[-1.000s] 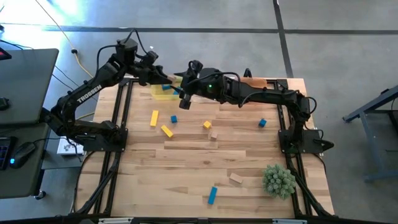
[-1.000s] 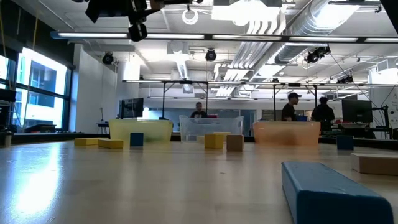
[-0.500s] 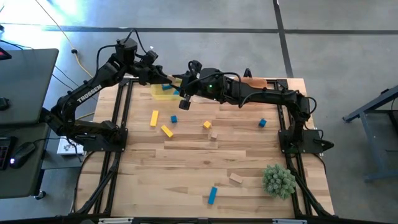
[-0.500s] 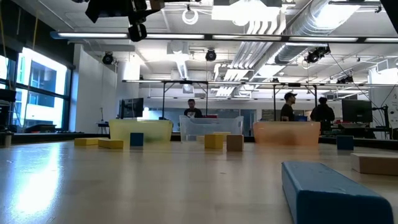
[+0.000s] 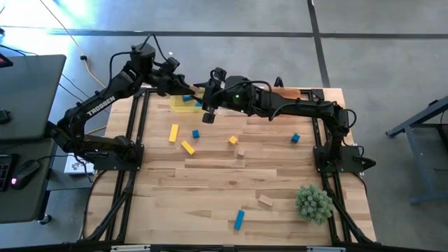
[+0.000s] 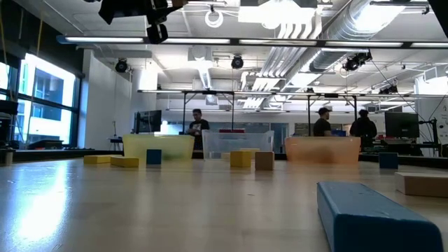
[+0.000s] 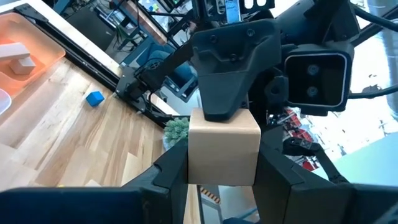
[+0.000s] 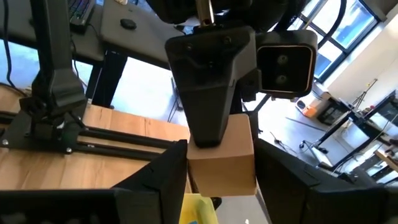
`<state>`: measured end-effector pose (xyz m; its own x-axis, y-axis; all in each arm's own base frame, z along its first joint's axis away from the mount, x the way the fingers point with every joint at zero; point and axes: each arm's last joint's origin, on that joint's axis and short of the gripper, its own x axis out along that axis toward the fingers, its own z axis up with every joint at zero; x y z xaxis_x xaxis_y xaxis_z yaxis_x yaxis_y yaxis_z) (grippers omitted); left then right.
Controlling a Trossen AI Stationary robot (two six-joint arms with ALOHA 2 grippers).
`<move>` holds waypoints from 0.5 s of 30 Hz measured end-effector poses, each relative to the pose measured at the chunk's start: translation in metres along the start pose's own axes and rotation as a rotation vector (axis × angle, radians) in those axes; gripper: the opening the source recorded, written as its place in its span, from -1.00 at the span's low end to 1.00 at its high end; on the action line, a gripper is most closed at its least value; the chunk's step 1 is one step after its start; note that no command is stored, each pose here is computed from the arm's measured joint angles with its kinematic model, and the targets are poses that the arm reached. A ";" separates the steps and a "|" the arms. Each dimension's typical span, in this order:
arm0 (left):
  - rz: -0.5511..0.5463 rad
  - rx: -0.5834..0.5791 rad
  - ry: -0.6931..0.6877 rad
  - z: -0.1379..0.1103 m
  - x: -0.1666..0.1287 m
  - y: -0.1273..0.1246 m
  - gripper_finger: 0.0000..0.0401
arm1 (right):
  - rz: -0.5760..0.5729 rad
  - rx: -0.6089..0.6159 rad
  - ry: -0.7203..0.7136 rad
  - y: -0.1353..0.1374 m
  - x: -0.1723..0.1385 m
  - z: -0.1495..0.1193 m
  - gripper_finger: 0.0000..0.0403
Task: Sort & place blocks by color
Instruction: Put the brown block into the orange bin
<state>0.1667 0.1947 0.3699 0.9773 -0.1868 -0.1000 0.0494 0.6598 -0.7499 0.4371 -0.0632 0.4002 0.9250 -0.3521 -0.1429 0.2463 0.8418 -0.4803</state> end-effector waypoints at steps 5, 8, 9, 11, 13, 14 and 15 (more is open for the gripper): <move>0.000 -0.012 0.002 -0.001 0.002 -0.001 -0.43 | -0.017 -0.026 0.011 0.000 0.000 0.000 -0.17; -0.005 -0.012 0.010 -0.001 0.005 -0.002 -0.43 | -0.032 -0.026 0.022 0.000 0.000 -0.001 -0.24; -0.007 -0.014 0.013 -0.002 0.006 -0.002 -0.43 | -0.038 -0.028 0.025 0.000 0.000 -0.001 -0.29; -0.009 -0.026 0.016 -0.002 0.006 -0.002 -0.42 | -0.037 -0.039 0.026 0.000 0.000 -0.001 -0.41; -0.003 -0.032 0.014 -0.002 0.007 -0.002 -0.42 | -0.037 -0.044 0.029 0.001 0.000 -0.001 -0.47; 0.000 -0.032 0.012 -0.002 0.007 -0.002 -0.41 | -0.037 -0.044 0.029 0.001 0.000 -0.001 -0.47; 0.002 -0.031 0.011 -0.002 0.007 -0.002 -0.40 | -0.039 -0.044 0.030 0.002 0.000 0.000 -0.47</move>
<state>0.1728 0.1906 0.3689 0.9750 -0.1939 -0.1081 0.0413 0.6369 -0.7699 0.4371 -0.0618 0.3990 0.9056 -0.3971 -0.1488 0.2684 0.8084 -0.5238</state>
